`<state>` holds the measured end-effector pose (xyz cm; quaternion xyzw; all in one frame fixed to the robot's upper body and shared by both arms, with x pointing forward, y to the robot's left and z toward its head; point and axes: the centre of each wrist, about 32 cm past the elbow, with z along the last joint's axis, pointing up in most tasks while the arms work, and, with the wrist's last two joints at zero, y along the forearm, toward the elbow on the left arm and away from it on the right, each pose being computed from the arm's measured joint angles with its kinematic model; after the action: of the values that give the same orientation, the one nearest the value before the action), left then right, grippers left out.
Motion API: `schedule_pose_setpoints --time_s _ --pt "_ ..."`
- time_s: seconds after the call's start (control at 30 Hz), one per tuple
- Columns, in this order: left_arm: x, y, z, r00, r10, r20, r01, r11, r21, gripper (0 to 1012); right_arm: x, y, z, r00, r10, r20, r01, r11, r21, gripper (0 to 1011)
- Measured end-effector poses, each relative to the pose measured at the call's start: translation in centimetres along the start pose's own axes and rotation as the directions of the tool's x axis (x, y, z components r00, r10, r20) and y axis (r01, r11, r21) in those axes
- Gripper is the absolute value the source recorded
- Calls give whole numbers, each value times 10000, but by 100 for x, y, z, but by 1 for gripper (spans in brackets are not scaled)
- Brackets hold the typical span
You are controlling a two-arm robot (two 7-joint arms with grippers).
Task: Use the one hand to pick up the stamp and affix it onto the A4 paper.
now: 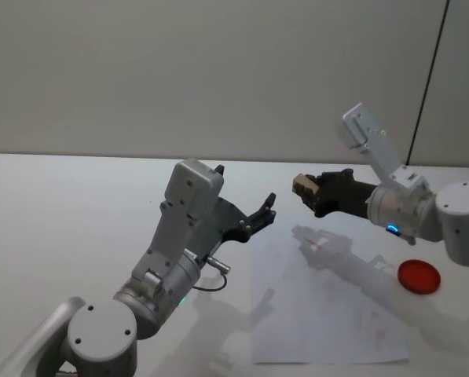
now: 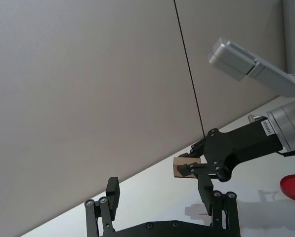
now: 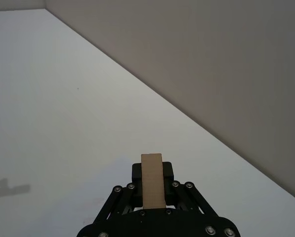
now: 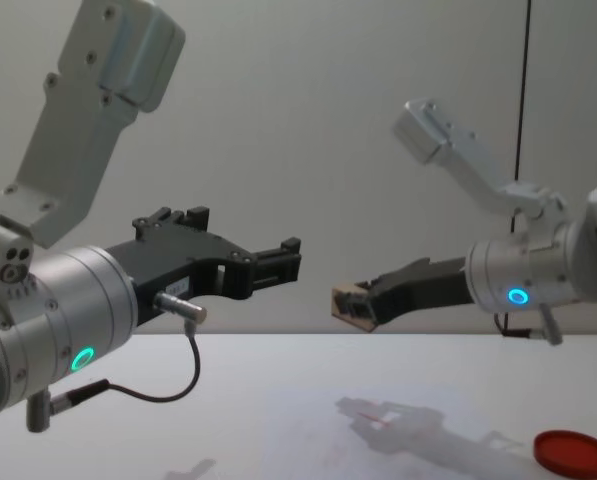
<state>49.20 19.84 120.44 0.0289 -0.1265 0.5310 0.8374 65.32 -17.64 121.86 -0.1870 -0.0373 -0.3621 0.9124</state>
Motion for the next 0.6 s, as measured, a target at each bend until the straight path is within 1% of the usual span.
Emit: schedule_pose_setpoints --time_s 0.1,0.27,0.4,0.47,0.57,0.6 --pt "0 0 0 10000 1 0 -1 10000 1 1002 1 -47 13 10000 -47 74 46 9999 150 219" --pt "0 0 0 10000 0 0 0 10000 0 1002 -7 -133 -3 9997 -159 166 154 9994 307 219" --pt "0 0 0 10000 0 1 0 10000 0 1002 -26 -222 -44 9993 -322 211 314 9988 379 219" --pt "0 0 0 10000 0 -1 0 10000 0 1002 -41 -301 -85 9986 -478 231 469 9982 383 219" --pt "0 0 0 10000 1 1 -1 10000 0 1002 -52 -374 -119 9978 -610 244 601 9975 366 219" --pt "0 0 0 10000 0 0 0 10000 0 1002 -61 -426 -140 9972 -697 258 688 9970 353 219"
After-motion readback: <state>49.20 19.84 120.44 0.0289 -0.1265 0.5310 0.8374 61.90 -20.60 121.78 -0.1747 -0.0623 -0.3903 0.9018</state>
